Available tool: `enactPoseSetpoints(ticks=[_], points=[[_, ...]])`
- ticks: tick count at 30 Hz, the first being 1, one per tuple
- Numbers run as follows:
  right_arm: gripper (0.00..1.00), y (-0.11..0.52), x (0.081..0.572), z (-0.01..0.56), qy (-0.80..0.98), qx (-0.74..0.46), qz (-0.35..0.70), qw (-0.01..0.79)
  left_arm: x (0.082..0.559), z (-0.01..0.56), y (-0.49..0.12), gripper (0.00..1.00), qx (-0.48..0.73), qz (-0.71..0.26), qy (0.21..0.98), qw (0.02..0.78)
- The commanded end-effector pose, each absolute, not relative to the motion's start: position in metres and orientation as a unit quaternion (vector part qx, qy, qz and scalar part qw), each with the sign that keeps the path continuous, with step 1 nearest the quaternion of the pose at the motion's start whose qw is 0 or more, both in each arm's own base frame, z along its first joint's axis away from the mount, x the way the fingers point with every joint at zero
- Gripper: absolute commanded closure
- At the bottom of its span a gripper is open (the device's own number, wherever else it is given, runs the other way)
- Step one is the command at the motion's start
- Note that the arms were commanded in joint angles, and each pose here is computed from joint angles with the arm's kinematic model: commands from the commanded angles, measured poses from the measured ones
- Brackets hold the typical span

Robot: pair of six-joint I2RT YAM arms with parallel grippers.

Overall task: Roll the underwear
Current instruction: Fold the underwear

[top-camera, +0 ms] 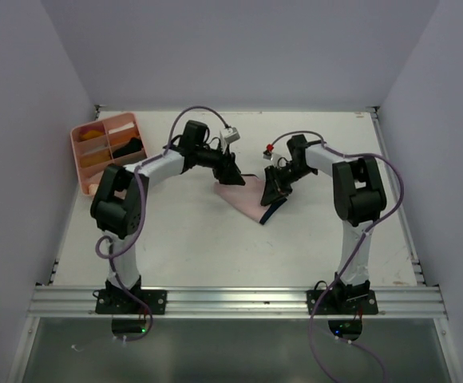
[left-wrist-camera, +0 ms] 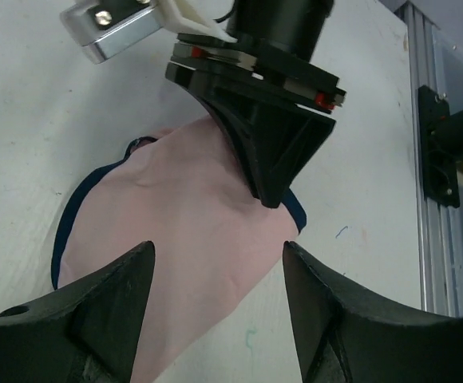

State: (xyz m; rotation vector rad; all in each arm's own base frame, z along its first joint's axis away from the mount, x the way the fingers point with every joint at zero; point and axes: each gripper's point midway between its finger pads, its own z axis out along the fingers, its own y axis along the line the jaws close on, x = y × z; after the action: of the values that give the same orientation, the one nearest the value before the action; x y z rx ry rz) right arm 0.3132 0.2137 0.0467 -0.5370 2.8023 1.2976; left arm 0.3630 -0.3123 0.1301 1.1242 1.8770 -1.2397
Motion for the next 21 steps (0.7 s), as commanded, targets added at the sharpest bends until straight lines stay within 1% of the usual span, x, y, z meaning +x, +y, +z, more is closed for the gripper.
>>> enactPoseSetpoints(ticks=[1, 3, 6, 11, 14, 16, 17, 18, 19, 20, 21], points=[[0.76, 0.212, 0.312, 0.035, 0.891, -0.183, 0.414, 0.003, 0.377, 0.112, -0.322, 0.32, 0.350, -0.532, 0.720, 0.276], [0.76, 0.210, 0.310, 0.030, 0.892, -0.173, 0.417, -0.007, 0.392, 0.108, -0.321, 0.32, 0.315, -0.547, 0.723, 0.281], [0.73, 0.205, 0.302, 0.017, 0.895, -0.160, 0.416, -0.032, 0.411, 0.076, -0.309, 0.31, 0.258, -0.552, 0.748, 0.263], [0.69, 0.199, 0.293, 0.005, 0.899, -0.152, 0.406, -0.054, 0.421, 0.045, -0.295, 0.30, 0.207, -0.541, 0.776, 0.249], [0.61, 0.198, 0.293, 0.009, 0.899, -0.158, 0.405, -0.049, 0.428, 0.039, -0.290, 0.29, 0.195, -0.532, 0.786, 0.248], [0.50, 0.200, 0.298, 0.025, 0.895, -0.173, 0.409, -0.035, 0.435, 0.058, -0.286, 0.26, 0.204, -0.530, 0.776, 0.273], [0.48, 0.202, 0.301, 0.041, 0.891, -0.186, 0.415, -0.018, 0.440, 0.071, -0.284, 0.25, 0.214, -0.532, 0.766, 0.292], [0.41, 0.203, 0.307, 0.053, 0.889, -0.194, 0.416, -0.003, 0.446, 0.096, -0.279, 0.18, 0.224, -0.530, 0.753, 0.318], [0.38, 0.203, 0.309, 0.063, 0.886, -0.201, 0.417, 0.007, 0.448, 0.112, -0.276, 0.14, 0.235, -0.527, 0.746, 0.333], [0.36, 0.206, 0.310, 0.075, 0.881, -0.207, 0.426, 0.019, 0.447, 0.121, -0.272, 0.00, 0.251, -0.519, 0.742, 0.342], [0.31, 0.209, 0.312, 0.092, 0.875, -0.216, 0.431, 0.038, 0.450, 0.149, -0.271, 0.00, 0.271, -0.510, 0.730, 0.365]])
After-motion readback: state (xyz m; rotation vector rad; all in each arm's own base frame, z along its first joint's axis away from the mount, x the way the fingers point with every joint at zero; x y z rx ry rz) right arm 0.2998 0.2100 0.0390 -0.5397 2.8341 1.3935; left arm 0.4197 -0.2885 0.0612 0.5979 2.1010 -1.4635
